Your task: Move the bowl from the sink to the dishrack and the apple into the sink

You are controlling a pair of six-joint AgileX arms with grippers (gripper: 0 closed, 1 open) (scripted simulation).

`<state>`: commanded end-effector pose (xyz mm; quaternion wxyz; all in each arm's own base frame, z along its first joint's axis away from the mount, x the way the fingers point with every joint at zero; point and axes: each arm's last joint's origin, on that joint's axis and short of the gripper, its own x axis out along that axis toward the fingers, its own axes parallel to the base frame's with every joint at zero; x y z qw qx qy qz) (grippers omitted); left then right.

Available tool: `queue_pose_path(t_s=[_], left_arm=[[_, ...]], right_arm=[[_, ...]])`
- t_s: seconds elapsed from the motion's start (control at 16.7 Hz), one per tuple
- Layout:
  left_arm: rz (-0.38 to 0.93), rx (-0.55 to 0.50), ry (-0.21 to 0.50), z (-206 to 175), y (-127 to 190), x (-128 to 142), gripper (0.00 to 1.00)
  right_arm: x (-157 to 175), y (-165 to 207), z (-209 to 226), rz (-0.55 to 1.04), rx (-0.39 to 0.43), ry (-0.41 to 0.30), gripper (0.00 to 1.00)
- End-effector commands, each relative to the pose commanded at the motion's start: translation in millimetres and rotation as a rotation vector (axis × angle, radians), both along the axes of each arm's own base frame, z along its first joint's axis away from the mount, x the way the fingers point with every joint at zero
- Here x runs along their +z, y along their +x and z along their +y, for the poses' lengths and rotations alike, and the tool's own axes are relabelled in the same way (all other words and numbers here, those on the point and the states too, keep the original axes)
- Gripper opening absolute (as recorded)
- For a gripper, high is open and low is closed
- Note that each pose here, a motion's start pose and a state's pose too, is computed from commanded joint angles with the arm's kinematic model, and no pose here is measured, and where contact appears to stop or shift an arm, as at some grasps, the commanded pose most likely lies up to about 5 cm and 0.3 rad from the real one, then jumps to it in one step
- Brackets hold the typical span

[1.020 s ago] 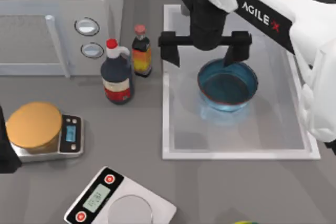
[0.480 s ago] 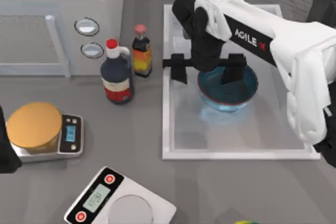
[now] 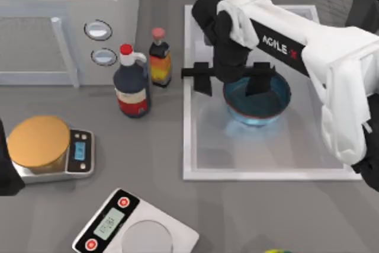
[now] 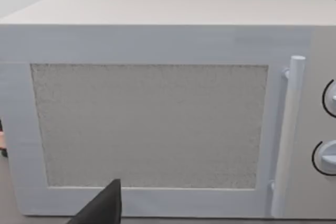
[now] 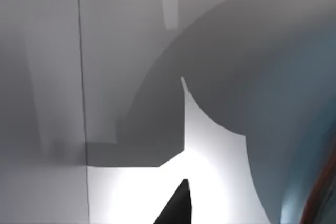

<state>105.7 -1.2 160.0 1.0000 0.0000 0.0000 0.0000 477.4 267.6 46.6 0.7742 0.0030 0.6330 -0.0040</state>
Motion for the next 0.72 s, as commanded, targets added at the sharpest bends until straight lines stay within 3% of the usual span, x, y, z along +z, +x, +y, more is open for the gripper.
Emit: queue_pose_path(t_s=[0.6,0.72], left_arm=[[0.000,0.000,0.000,0.0,0.0,0.0,1.00],[0.000,0.000,0.000,0.0,0.0,0.0,1.00]], right_arm=[[0.0,0.0,0.0,0.000,0.000,0.000,0.02],[0.0,0.0,0.0,0.000,0.000,0.000,0.00]])
